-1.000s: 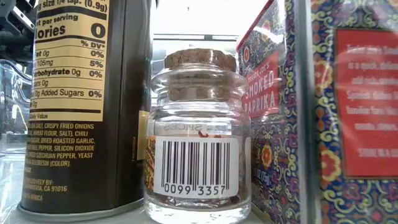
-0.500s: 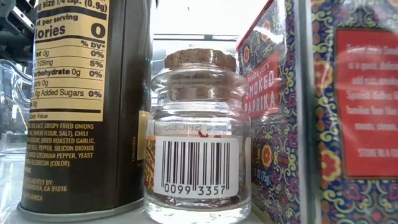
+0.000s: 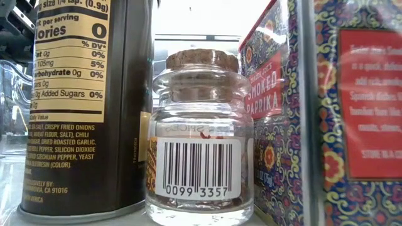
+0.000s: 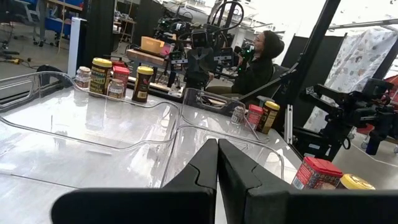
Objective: Sort spices by type
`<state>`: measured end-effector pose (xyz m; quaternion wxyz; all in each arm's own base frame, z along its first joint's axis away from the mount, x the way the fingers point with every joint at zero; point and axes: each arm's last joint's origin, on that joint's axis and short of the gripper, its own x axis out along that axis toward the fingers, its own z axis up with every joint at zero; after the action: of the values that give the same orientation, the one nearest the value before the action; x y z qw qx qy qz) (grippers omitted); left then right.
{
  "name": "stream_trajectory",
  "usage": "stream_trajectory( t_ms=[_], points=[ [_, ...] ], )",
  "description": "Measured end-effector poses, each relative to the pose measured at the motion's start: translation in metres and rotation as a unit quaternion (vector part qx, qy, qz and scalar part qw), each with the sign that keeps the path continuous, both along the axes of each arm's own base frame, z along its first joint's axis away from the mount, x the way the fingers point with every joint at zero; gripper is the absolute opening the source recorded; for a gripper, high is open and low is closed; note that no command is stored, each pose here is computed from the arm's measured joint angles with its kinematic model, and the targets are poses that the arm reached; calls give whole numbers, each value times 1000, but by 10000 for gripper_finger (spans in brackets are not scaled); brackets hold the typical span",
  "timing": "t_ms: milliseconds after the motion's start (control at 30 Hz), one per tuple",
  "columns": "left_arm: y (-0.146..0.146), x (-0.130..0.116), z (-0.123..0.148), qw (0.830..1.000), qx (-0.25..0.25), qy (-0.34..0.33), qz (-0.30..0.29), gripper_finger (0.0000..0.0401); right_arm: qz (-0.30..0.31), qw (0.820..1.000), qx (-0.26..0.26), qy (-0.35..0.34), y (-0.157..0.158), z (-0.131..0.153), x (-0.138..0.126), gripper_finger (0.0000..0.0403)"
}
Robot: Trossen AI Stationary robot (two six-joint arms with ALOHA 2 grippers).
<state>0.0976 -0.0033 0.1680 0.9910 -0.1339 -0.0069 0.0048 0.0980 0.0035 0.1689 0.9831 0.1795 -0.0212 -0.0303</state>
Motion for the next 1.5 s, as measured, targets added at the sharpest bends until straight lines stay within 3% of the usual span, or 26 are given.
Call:
stream_trajectory(
  t_ms=[1100, 1200, 1267, 1333, 1367, 1433, 1500],
  points=[
    [0, 0, 0, 1000, 0, 0, 0, 0, -1, 1000, 0, 0, 0, 0, 0, 1],
    [0, 0, 0, 1000, 0, 0, 0, 0, -42, 998, 22, -29, -3, 5, -1, 1],
    [0, 0, 0, 1000, 0, 0, 0, 0, -84, 983, 112, -121, -6, 20, -4, 1],
    [0, 0, 0, 1000, 0, 0, 0, 0, -107, 943, 220, -225, -9, 35, -10, 1],
    [0, 0, 0, 1000, 0, 0, 0, 0, -111, 926, 240, -268, -10, 42, -14, 1],
    [0, 0, 0, 1000, 0, 0, 0, 0, -101, 907, 233, -336, -12, 55, -21, 1],
    [0, 0, 0, 1000, 0, 0, 0, 0, -85, 899, 197, -382, -12, 77, -29, 1]
  ],
)
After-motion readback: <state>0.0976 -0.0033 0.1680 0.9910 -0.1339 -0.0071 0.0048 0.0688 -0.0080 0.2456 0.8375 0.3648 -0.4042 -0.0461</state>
